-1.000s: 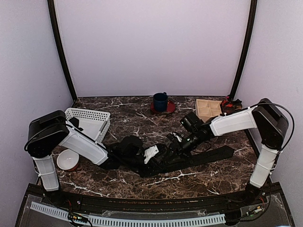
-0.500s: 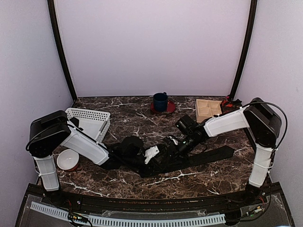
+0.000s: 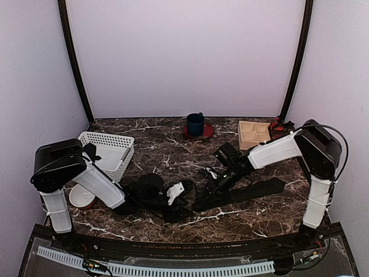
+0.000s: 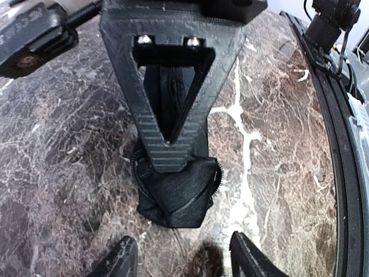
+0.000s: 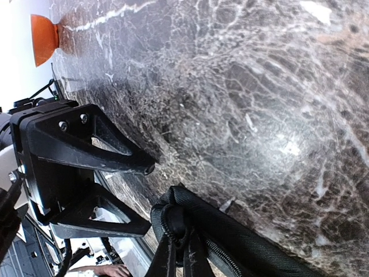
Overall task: Roll the ties
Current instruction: Roll the tie at the center of the board.
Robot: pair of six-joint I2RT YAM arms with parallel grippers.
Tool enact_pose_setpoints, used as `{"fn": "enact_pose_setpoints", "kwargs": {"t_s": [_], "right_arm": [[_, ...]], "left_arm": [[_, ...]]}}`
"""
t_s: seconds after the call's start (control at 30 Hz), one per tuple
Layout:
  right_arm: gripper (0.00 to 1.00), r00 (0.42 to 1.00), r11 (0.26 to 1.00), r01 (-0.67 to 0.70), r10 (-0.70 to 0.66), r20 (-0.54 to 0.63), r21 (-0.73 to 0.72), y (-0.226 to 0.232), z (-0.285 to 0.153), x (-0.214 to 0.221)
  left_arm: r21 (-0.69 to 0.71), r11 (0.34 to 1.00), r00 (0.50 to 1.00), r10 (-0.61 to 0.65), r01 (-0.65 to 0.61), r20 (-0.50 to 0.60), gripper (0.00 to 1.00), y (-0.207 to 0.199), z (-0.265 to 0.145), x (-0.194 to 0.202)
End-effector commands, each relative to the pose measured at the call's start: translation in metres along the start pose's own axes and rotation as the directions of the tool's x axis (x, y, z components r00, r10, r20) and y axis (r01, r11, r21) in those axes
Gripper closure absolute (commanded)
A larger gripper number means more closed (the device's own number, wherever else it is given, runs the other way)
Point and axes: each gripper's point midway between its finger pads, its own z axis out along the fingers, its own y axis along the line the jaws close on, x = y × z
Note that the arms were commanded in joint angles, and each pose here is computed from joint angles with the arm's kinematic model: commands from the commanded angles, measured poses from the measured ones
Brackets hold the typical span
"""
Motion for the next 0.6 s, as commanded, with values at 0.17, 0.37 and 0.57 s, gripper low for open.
{"fn": "enact_pose_setpoints", "kwargs": {"t_s": [0.17,0.37,0.57], "right_arm": [[0.99,0.999,0.995,-0.038,0.039,-0.004,0.09,-0.041,0.015,0.011],[0.99,0.998,0.997,-0.06,0.059,0.01,0.047,-0.036,0.016,0.011],[0.98,0.997,0.996,-0.08,0.08,0.02,-0.031,-0.017,0.013,0.012]], "left_arm": [[0.01,0.997,0.987,0.075,-0.077,0.142,0.42,-0.005,0.011,-0.02],[-0.035,0.992,0.99,0.124,-0.121,0.068,0.47,-0.001,0.025,-0.005],[-0.126,0.982,0.99,0.137,-0.142,-0.045,0.79,0.014,0.015,0.007]]}}
